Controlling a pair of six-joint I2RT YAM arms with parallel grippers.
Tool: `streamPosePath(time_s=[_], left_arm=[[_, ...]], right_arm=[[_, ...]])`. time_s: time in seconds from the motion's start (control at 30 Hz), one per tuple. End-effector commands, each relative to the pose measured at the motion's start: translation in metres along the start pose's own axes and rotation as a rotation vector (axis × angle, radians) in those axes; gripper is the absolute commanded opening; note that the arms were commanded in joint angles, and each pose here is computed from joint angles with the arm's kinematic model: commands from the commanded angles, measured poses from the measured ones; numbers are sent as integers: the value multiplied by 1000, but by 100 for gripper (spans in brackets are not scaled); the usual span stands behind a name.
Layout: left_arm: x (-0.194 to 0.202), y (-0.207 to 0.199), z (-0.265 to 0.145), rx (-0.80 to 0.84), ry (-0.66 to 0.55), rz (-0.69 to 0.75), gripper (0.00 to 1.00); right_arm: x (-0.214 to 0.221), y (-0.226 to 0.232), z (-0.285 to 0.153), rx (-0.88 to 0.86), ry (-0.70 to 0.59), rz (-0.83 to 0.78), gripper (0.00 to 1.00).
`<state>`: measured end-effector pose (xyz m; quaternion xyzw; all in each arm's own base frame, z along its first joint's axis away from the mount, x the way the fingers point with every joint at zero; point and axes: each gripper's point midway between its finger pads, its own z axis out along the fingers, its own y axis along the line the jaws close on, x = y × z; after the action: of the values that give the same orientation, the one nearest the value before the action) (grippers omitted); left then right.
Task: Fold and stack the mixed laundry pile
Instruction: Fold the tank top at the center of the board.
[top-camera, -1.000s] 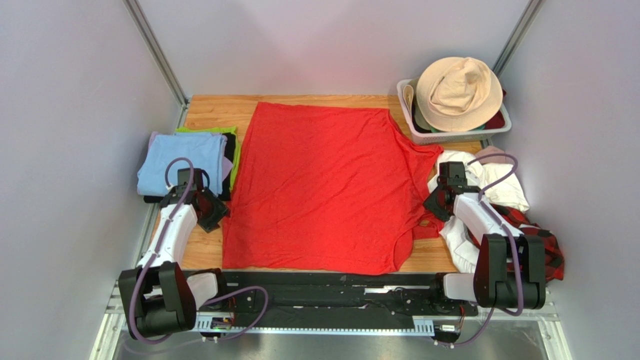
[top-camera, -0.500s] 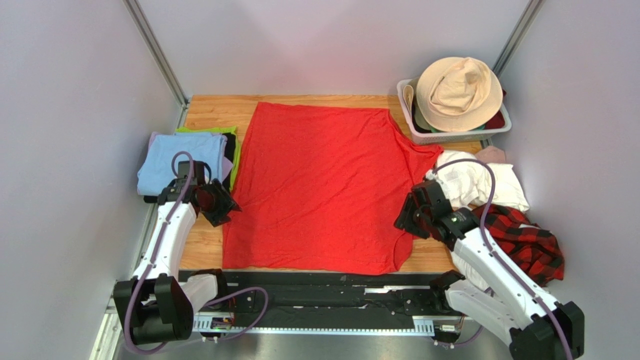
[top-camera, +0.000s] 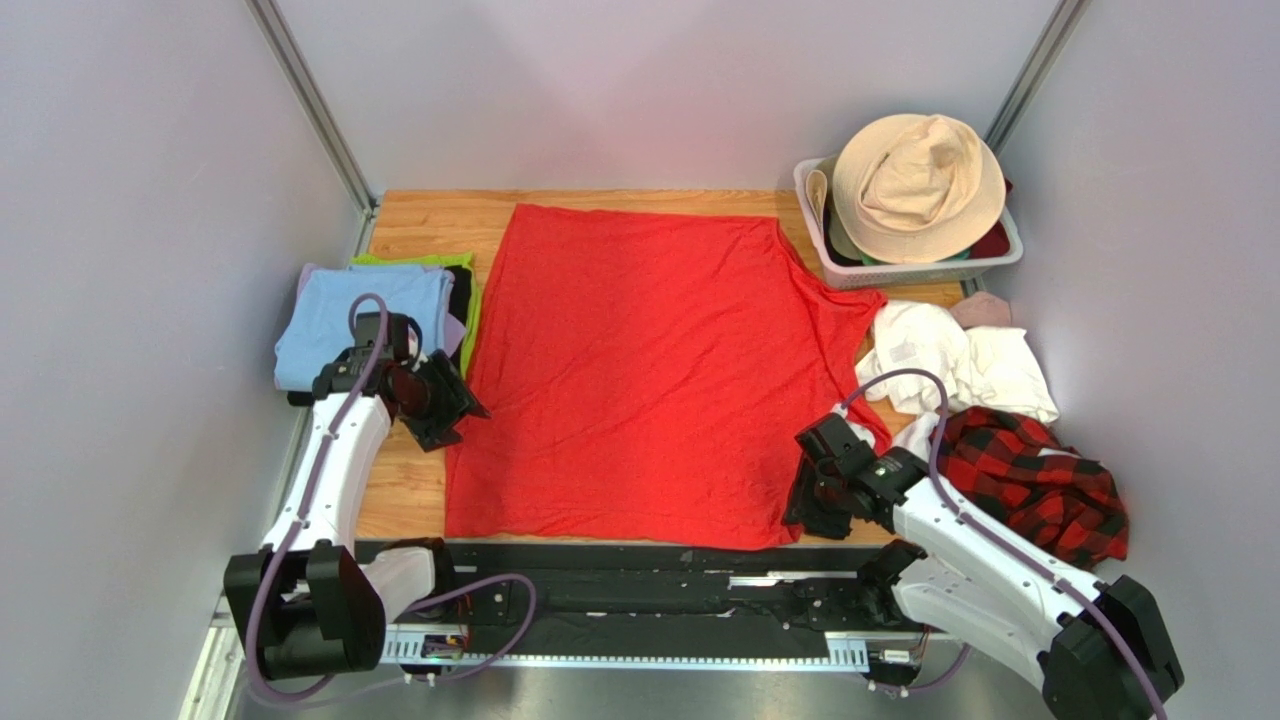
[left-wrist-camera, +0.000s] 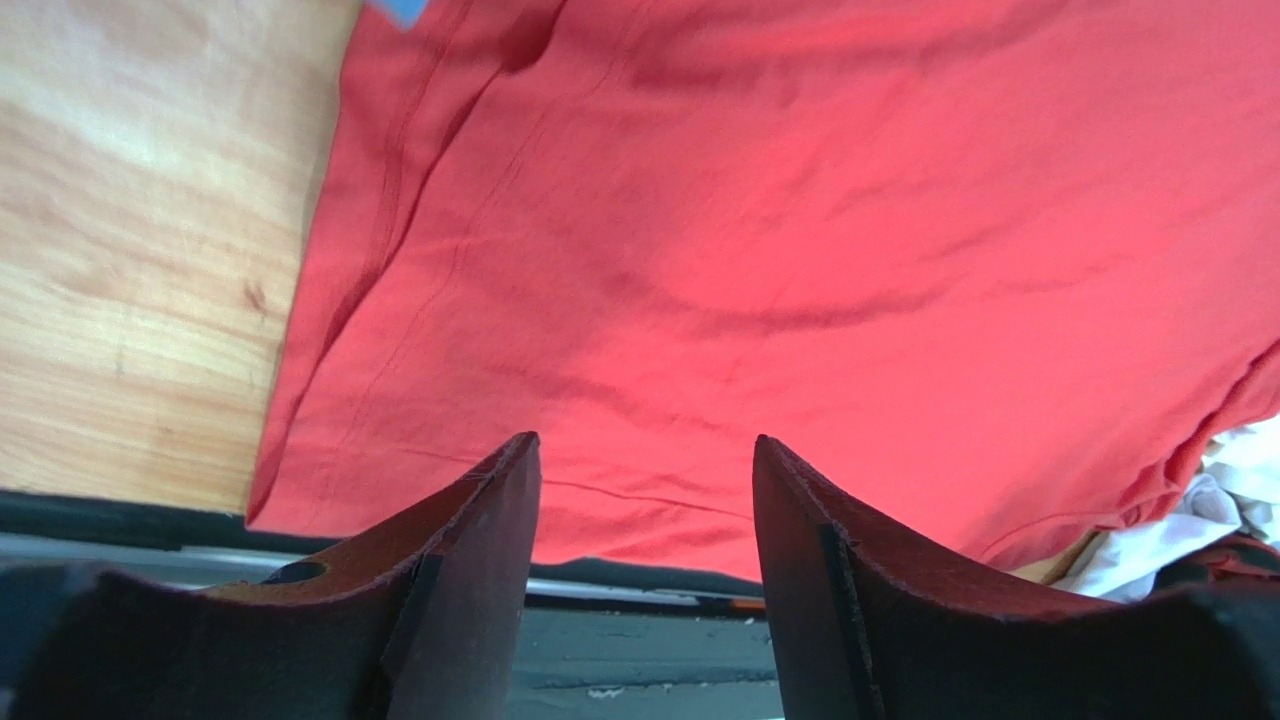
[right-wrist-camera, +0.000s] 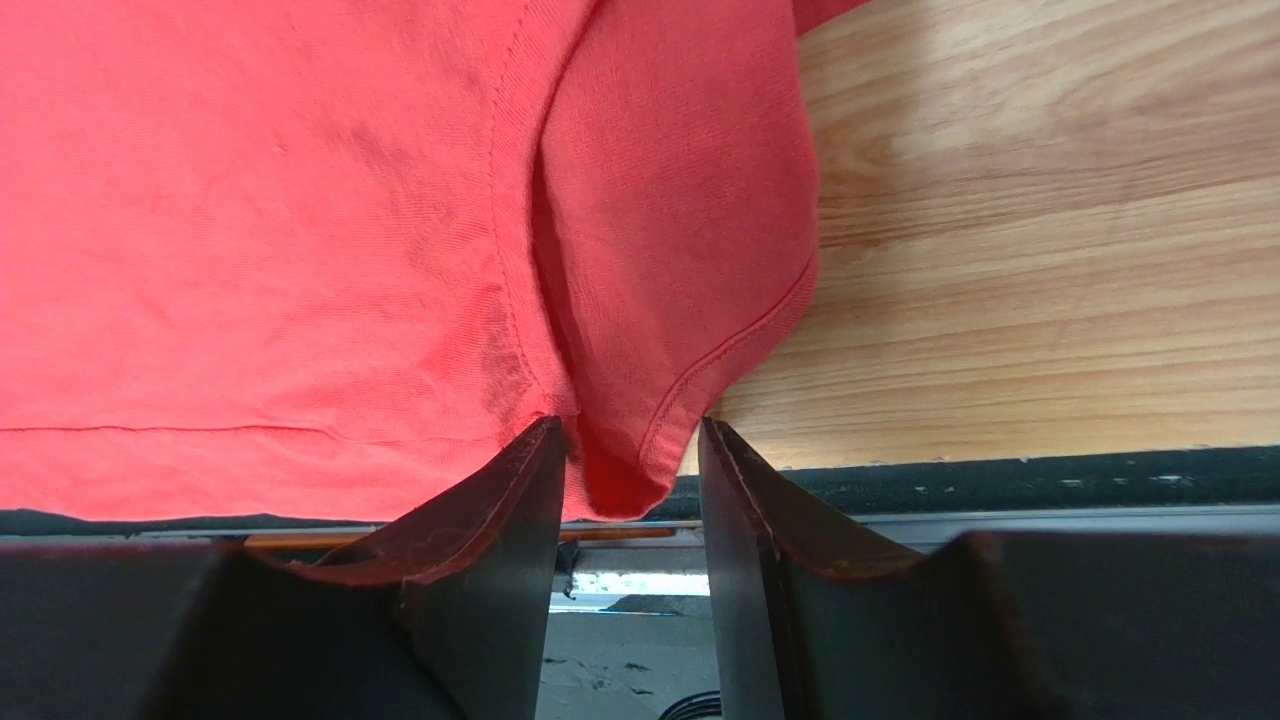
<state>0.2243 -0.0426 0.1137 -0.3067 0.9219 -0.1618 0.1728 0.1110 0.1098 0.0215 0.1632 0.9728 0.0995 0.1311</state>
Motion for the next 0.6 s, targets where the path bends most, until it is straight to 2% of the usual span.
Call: streamPosePath(time_s=[0.0, 0.07, 0.23, 0.3, 0.37, 0.53, 0.57], left_arm=[[19, 7, 2, -15, 16, -46, 62], [21, 20, 8, -69, -8, -85, 61], [31, 27, 27, -67, 7, -168, 62], [44, 35, 37, -78, 35, -214, 62], [48, 47, 40, -117, 18, -233, 62], [41, 61, 31, -231, -23, -275, 63], [35, 73, 28, -304, -55, -283, 63]], right_arm=[[2, 11, 7, -52, 3, 20, 42], [3, 11, 11, -49, 4, 20, 42], [7, 14, 14, -60, 25, 16, 40], [5, 15, 15, -69, 14, 20, 28], [3, 17, 14, -84, 3, 22, 12], [-7, 18, 17, -87, -49, 9, 11], [-7, 19, 17, -91, -52, 2, 11]])
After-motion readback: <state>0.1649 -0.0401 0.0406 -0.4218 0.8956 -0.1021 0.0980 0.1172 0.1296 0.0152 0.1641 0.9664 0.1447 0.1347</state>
